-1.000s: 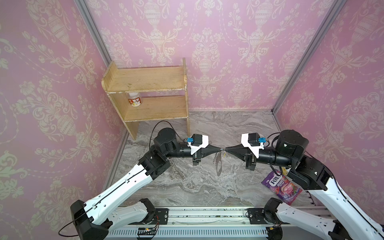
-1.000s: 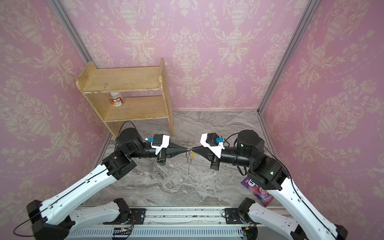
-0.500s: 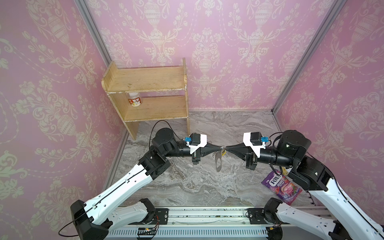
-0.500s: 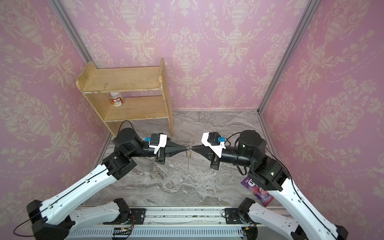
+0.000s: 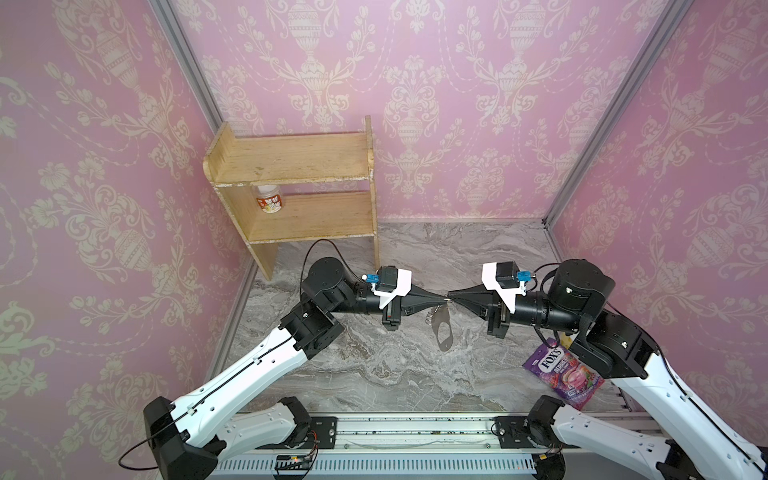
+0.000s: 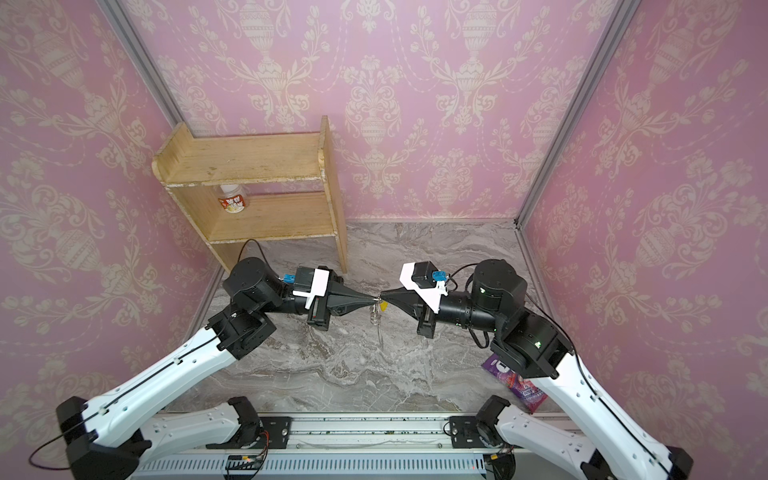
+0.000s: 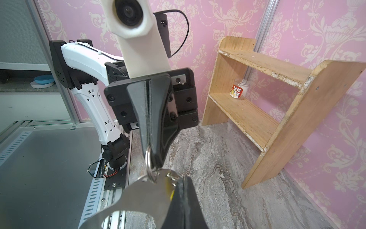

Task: Put the keys on the keyring

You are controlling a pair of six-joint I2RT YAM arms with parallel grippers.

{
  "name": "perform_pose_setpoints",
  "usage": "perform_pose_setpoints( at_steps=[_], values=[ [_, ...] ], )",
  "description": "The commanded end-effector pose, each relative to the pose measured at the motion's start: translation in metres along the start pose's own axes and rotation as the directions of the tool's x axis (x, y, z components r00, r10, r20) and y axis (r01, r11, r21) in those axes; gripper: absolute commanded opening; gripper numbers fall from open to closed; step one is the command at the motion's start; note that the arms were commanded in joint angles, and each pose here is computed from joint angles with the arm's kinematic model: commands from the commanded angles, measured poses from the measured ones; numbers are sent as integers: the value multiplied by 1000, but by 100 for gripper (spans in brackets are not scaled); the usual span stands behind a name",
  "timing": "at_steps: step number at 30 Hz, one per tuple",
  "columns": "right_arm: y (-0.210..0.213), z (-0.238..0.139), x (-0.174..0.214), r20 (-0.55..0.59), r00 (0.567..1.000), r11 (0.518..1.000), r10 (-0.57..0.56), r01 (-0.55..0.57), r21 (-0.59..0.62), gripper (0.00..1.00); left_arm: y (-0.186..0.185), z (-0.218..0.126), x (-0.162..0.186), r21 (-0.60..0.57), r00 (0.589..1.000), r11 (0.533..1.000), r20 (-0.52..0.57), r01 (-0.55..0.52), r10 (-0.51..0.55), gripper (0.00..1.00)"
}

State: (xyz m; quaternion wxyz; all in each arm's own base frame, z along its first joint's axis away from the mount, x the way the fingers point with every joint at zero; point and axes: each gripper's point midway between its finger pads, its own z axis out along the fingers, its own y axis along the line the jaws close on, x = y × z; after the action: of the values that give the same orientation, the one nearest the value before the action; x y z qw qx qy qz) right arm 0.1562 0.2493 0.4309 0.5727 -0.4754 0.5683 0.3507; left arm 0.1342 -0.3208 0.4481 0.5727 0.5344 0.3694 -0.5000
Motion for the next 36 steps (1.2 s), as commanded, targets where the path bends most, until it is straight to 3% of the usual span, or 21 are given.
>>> perform_pose_setpoints(
  at_steps=[1, 4, 9, 15, 19, 25, 36],
  values=[
    [4, -9, -3, 18, 1000, 1000, 1, -1, 7, 0, 4, -3, -14, -41, 998, 999, 62, 4, -2, 0],
    [7, -17, -5, 29, 1000, 1000, -6, 6, 14, 0, 15, -6, -23, -63, 987, 995, 147, 71, -61, 0],
    [13, -32, -19, 90, 996, 1000, -17, 14, 27, 0, 32, -15, -37, -22, 934, 980, 308, 196, -179, 0],
    [16, -41, -37, 165, 986, 999, -32, 27, 33, 0, 31, -17, -50, 43, 896, 974, 385, 224, -223, 0],
    [10, -30, -30, 188, 982, 999, -25, 19, 38, 0, 31, -17, -54, 86, 871, 966, 419, 243, -256, 0],
    [-1, -20, -36, 227, 973, 997, -39, 24, 69, 0, 29, -13, -44, 87, 885, 966, 387, 244, -259, 0],
    [-10, -15, -46, 257, 966, 995, -7, -18, 94, 0, 25, -8, -19, -25, 924, 978, 334, 209, -189, 0]
  ],
)
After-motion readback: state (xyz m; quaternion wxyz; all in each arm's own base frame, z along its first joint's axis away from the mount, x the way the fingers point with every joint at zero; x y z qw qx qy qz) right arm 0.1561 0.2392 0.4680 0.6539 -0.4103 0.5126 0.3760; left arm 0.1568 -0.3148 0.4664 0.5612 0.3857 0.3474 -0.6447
